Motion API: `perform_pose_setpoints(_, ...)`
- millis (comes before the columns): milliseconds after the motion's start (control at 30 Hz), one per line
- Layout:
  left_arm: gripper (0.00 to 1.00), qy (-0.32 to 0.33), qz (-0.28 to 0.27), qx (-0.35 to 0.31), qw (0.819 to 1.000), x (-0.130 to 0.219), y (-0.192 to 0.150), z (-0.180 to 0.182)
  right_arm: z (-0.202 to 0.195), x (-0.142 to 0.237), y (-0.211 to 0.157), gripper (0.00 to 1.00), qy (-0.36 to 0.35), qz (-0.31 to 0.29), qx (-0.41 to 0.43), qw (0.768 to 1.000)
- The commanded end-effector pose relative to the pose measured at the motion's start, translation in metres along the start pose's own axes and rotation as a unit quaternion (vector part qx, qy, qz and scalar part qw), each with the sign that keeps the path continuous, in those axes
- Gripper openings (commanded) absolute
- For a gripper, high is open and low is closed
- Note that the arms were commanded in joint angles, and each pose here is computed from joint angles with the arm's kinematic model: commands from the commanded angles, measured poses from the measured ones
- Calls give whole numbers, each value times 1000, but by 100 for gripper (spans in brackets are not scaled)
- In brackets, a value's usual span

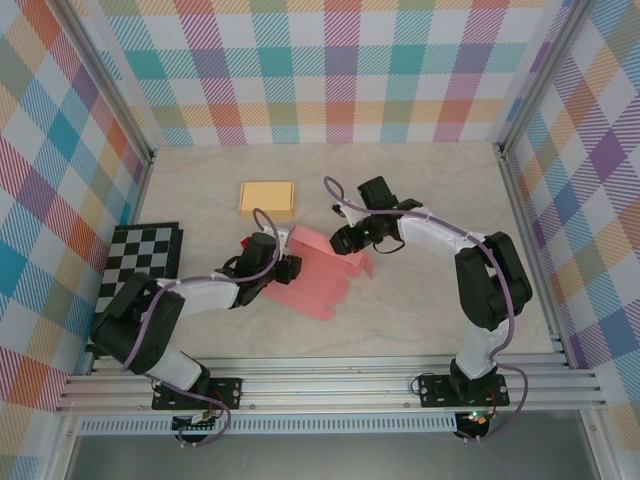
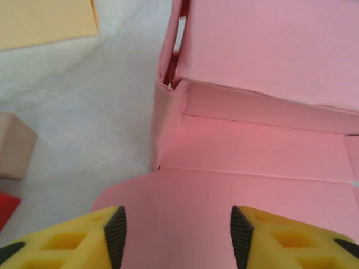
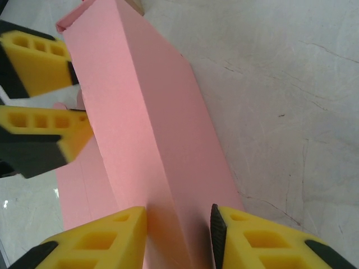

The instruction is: Fold the paper box

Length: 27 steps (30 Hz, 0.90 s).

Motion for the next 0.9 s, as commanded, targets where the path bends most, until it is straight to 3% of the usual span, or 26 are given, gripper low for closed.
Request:
perform_pose_setpoints(0, 59, 24, -53, -16, 998, 18, 8, 6, -8, -9, -16, 37, -19, 51, 9, 999)
perform_pose_setpoints(233, 65, 27, -78, 11, 997, 25, 14, 29, -5, -8, -9, 37, -7, 52, 26, 998)
perform_pose_setpoints(567, 66, -94, -58, 2, 994, -11, 33, 15, -7, -10, 1, 37, 6, 57, 45, 997)
perform_pose_setpoints(867, 67, -23, -51, -13, 998, -40, 41, 26, -4, -6, 7, 37, 46, 54, 61, 996)
Point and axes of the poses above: each hand's point on the last joint's axis, 136 mm out from that joint toward the fingers, its own x axis back along the fingers, its own z axis along the line the jaws close on, y = z × x, the point moved 7 cm from there along x, back along the fingers, and after that the axes turned 3 degrees about -x, right-handed, at the moved point
